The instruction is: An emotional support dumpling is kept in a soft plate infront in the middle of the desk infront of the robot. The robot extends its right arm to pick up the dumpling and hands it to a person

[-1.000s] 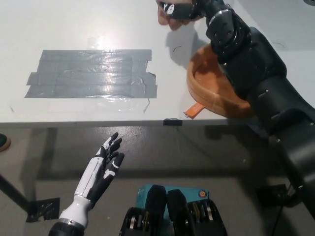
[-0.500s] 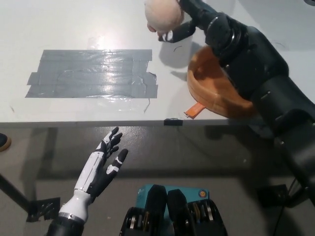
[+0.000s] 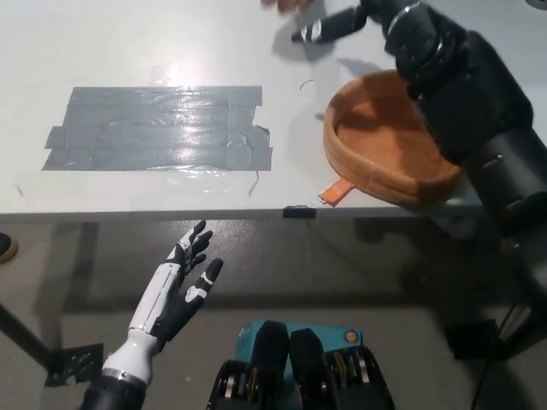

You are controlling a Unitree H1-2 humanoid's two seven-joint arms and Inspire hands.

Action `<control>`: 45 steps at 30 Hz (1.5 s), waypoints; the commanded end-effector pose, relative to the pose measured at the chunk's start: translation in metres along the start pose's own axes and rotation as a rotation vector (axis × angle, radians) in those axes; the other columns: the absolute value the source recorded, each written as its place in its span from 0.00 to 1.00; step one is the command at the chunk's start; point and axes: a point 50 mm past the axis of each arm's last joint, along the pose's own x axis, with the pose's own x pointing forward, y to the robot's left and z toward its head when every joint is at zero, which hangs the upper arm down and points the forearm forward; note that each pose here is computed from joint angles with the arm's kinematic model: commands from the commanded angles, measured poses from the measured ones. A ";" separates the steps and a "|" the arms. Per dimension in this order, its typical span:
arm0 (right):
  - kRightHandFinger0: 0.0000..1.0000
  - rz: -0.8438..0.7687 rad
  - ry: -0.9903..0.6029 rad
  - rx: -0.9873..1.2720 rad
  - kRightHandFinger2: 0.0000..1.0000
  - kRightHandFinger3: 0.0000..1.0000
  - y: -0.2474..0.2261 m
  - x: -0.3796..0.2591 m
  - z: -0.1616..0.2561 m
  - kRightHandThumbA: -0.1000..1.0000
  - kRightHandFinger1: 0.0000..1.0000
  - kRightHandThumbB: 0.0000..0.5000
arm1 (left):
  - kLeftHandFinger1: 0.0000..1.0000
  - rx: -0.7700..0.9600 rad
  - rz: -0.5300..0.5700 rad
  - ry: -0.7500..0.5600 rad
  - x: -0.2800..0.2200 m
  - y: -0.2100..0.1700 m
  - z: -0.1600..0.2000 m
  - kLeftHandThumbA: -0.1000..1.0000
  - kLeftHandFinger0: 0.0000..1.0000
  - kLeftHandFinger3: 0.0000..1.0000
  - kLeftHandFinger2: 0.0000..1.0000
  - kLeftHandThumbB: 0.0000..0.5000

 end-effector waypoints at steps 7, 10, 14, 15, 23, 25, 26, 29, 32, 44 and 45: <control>1.00 -0.260 -0.472 0.130 1.00 1.00 -0.107 -0.119 0.065 1.00 1.00 0.93 | 1.00 -0.034 -0.004 -0.058 0.009 0.000 0.012 0.85 1.00 1.00 1.00 0.33; 1.00 -0.275 -0.529 0.185 1.00 1.00 -0.089 -0.176 0.057 1.00 1.00 0.95 | 1.00 -0.031 -0.004 -0.061 0.008 0.002 0.010 0.89 1.00 1.00 1.00 0.33; 1.00 -0.284 -0.611 0.236 1.00 1.00 -0.059 -0.249 0.036 1.00 1.00 0.86 | 1.00 -0.022 -0.002 -0.055 0.009 0.004 0.009 0.93 1.00 1.00 1.00 0.34; 1.00 -0.278 -0.636 0.267 1.00 1.00 -0.049 -0.266 0.031 1.00 1.00 0.85 | 1.00 -0.020 0.002 -0.058 0.009 0.005 0.009 0.93 1.00 1.00 1.00 0.34; 1.00 -0.224 -0.617 0.408 1.00 1.00 0.010 -0.336 0.001 0.99 1.00 0.83 | 1.00 -0.024 0.009 -0.038 0.004 0.006 0.004 0.95 1.00 1.00 1.00 0.33; 1.00 -0.223 -0.606 0.418 1.00 1.00 0.015 -0.340 -0.002 0.99 1.00 0.84 | 1.00 -0.023 0.008 -0.035 0.001 0.006 0.003 0.94 1.00 1.00 1.00 0.33; 1.00 -0.217 -0.605 0.430 1.00 1.00 0.020 -0.344 -0.005 0.97 1.00 0.81 | 1.00 -0.019 0.009 -0.034 0.001 0.007 0.003 0.94 1.00 1.00 1.00 0.33; 1.00 -0.208 -0.587 0.448 1.00 1.00 0.031 -0.351 -0.011 0.97 1.00 0.80 | 1.00 -0.015 0.019 -0.029 -0.001 0.007 0.004 0.96 1.00 1.00 1.00 0.35; 1.00 -0.197 -0.525 0.475 1.00 1.00 0.055 -0.351 -0.029 1.00 1.00 0.82 | 1.00 -0.013 0.026 -0.028 0.001 0.009 0.007 0.98 1.00 1.00 1.00 0.36; 1.00 -0.091 -0.235 0.561 1.00 1.00 0.139 -0.358 -0.118 1.00 1.00 0.69 | 1.00 -0.033 0.034 -0.021 -0.010 0.012 0.001 0.97 1.00 1.00 1.00 0.32; 1.00 -0.080 -0.215 0.569 1.00 1.00 0.143 -0.355 -0.126 1.00 1.00 0.69 | 1.00 -0.034 0.040 -0.021 -0.011 0.012 0.000 0.97 1.00 1.00 1.00 0.32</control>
